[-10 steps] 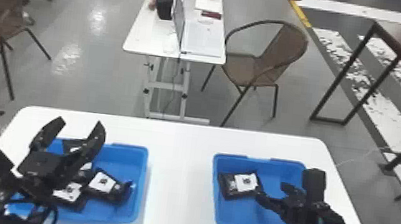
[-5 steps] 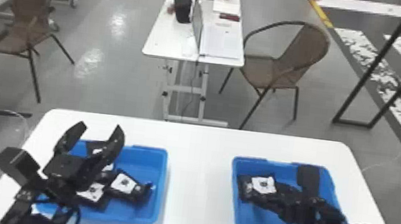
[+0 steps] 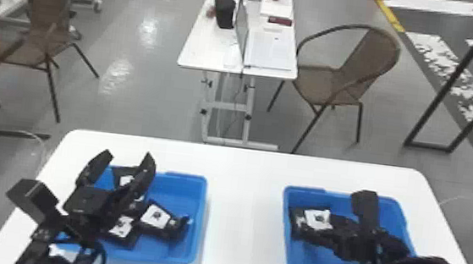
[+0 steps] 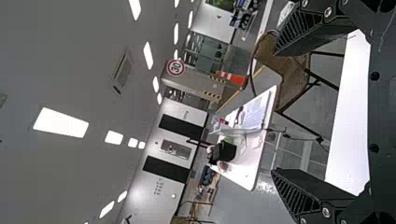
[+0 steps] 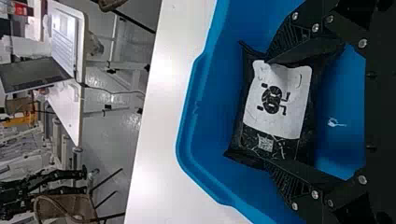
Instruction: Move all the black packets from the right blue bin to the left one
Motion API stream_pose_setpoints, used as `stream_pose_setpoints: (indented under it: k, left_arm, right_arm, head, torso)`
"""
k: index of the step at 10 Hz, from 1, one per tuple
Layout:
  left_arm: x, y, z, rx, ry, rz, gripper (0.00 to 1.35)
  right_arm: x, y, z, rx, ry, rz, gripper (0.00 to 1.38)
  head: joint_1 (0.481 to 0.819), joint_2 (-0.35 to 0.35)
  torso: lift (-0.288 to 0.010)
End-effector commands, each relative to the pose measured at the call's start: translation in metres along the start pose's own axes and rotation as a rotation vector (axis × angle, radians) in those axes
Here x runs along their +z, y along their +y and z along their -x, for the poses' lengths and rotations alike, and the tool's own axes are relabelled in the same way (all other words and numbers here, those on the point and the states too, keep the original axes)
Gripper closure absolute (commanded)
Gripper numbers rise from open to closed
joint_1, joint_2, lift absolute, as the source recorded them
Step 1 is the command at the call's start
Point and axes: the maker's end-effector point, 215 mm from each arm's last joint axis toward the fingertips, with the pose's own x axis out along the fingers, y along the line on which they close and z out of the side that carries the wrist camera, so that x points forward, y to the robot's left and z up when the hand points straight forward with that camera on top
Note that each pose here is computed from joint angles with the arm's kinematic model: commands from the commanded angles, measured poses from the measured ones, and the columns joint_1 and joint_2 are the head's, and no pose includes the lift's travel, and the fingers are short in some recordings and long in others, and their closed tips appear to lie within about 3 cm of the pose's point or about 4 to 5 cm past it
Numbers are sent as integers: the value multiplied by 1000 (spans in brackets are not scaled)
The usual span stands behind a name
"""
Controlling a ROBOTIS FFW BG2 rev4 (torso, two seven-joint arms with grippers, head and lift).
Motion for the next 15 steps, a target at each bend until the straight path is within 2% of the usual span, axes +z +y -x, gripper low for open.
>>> stream_pose_setpoints:
  k: [1,2,3,4,5,8,11,13,15]
  left_arm:
    - [-2,2,2,7,0,13,139]
    - [-3,4,3,11,0,19,140]
    - [-3,7,4,19,-2,25,140]
    - [-4,9,5,22,-5,31,140]
    - [-4,9,6,24,-6,30,140]
    - [-4,13,8,32,-11,41,140]
    - [0,13,9,34,-29,41,140]
    - [4,11,8,31,-42,41,140]
    - [5,-4,1,6,-46,69,140]
  right_arm:
    - [-10,2,-2,13,42,15,297]
    - [-14,3,-2,22,67,27,306]
    - [-18,8,-4,37,106,38,489]
    - [-19,11,-3,44,115,23,886]
    - [-18,16,-1,46,101,-2,1061]
    - [-17,9,14,1,86,-50,1127]
    - [11,5,54,-70,-62,-90,1127]
    - [49,10,90,-88,-193,-105,1127]
    - [107,44,104,-3,-306,-93,1127]
  head:
    - [695,3]
    - [695,5]
    - [695,7]
    - [695,12]
    - [695,17]
    - [695,20]
    - [695,13]
    - [695,0]
    - [695,3]
  torso:
    - [0]
    - [0]
    - [0]
    - [0]
    - [0]
    - [0]
    - [0]
    - [0]
    - [0]
